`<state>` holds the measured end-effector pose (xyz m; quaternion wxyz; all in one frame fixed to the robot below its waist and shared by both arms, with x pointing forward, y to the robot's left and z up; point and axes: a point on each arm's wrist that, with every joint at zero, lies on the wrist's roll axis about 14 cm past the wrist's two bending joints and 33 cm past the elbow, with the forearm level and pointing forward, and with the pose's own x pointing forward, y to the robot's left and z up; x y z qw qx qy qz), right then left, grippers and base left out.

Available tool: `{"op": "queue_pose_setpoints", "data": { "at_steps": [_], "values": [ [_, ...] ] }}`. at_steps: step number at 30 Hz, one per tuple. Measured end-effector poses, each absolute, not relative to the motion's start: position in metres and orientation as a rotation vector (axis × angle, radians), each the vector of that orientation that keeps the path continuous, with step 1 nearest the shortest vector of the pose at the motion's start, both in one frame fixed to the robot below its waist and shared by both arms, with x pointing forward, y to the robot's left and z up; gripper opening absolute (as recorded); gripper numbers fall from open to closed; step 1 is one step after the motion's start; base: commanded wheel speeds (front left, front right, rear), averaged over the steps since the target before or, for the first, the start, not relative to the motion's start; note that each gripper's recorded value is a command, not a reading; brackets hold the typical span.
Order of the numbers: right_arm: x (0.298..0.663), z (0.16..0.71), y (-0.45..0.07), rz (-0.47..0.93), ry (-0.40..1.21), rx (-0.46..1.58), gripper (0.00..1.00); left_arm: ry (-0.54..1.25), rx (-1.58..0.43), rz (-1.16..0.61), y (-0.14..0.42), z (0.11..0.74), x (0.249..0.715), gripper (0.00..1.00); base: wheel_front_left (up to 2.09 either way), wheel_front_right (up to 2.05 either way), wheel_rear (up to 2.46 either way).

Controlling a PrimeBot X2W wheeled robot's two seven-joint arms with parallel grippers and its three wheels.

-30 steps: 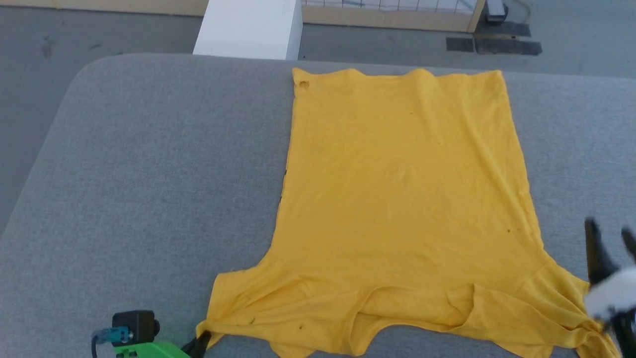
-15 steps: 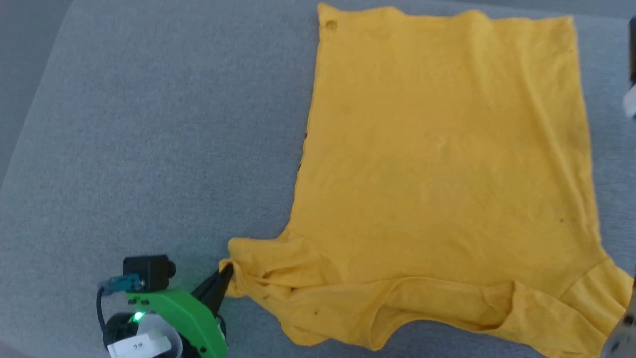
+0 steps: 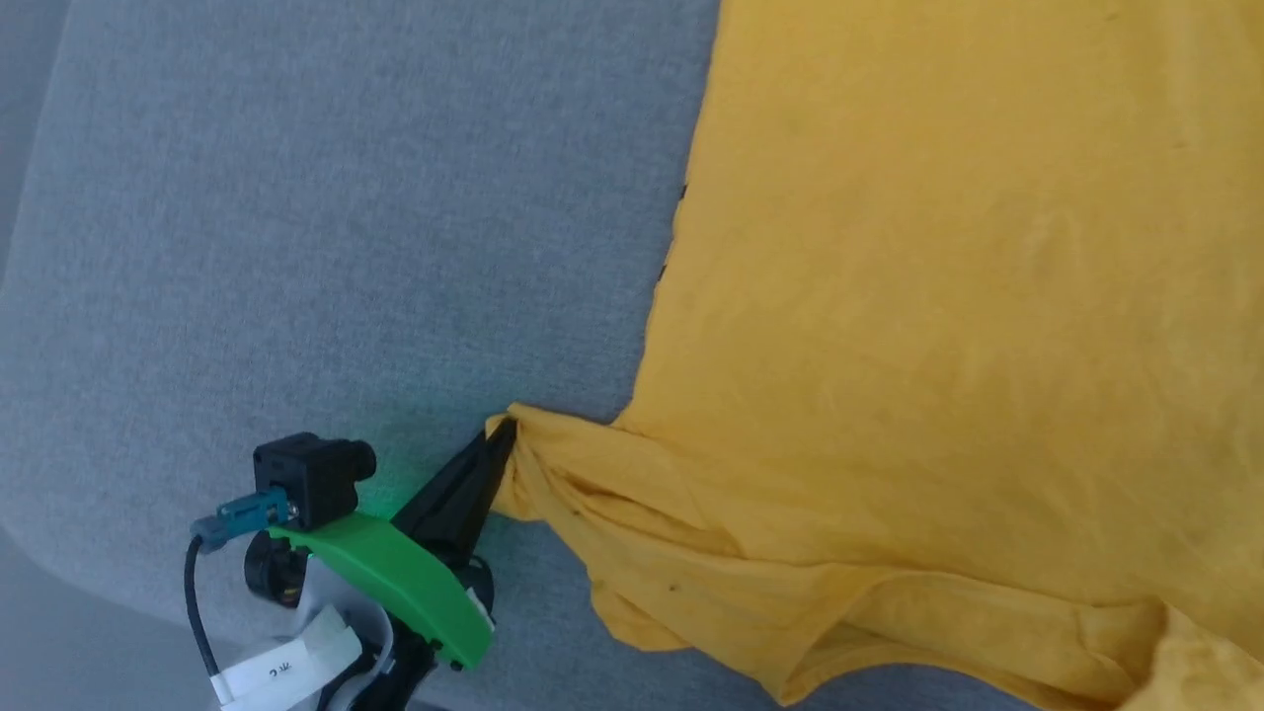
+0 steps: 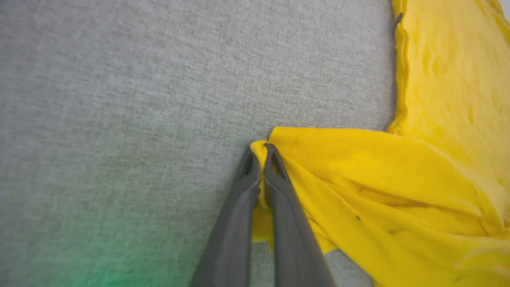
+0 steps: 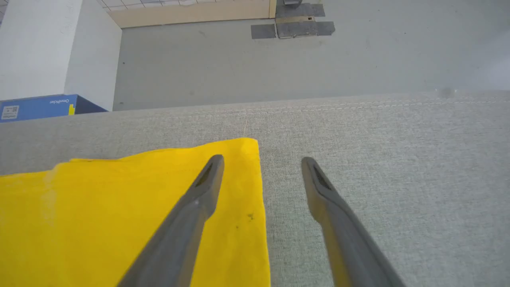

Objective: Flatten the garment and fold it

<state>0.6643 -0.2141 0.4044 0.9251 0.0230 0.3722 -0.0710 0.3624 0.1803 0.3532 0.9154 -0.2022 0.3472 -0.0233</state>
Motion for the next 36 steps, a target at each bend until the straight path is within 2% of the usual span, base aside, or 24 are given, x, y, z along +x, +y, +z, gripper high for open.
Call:
{"op": "queue_pose_setpoints", "data": {
  "at_steps": [6,7,9,10,12,13,19,24,30,36],
  "values": [
    [0.663,0.360,-0.213,-0.180,0.890,0.047,1.00,0.671,-0.422,-0.030,0.185,0.351,0.370,0.00,0.00,0.00,0.00],
    [0.663,0.354,-0.211,-0.181,0.905,0.052,0.71,0.667,-0.422,-0.025,0.186,0.350,0.370,0.00,0.00,0.00,0.00],
    [0.665,0.349,-0.210,-0.185,0.911,0.056,0.36,0.664,-0.422,-0.023,0.187,0.350,0.371,0.00,0.00,0.00,0.00],
    [0.667,0.347,-0.211,-0.187,0.909,0.053,0.29,0.665,-0.422,-0.022,0.187,0.349,0.371,0.00,0.00,0.00,0.00],
    [0.670,0.344,-0.211,-0.190,0.904,0.050,0.05,0.662,-0.421,-0.019,0.187,0.349,0.371,0.00,0.00,0.00,0.00],
    [0.672,0.343,-0.212,-0.190,0.900,0.049,0.00,0.663,-0.421,-0.020,0.187,0.349,0.371,0.00,0.00,0.00,0.00],
    [0.680,0.360,-0.209,-0.116,0.712,-0.008,0.00,0.655,-0.421,-0.025,0.188,0.351,0.370,0.00,0.00,0.00,0.00],
    [0.661,0.385,-0.224,-0.087,0.502,-0.037,0.00,0.634,-0.419,-0.021,0.189,0.360,0.367,0.00,0.00,0.00,0.00],
    [0.598,0.400,-0.251,-0.120,0.413,-0.044,0.00,0.648,-0.397,0.021,0.200,0.370,0.347,0.00,0.00,0.00,0.00],
    [0.512,0.412,-0.293,-0.237,0.443,-0.028,0.00,0.681,-0.378,0.018,0.201,0.378,0.321,0.00,0.00,0.00,0.00]
  ]
}}
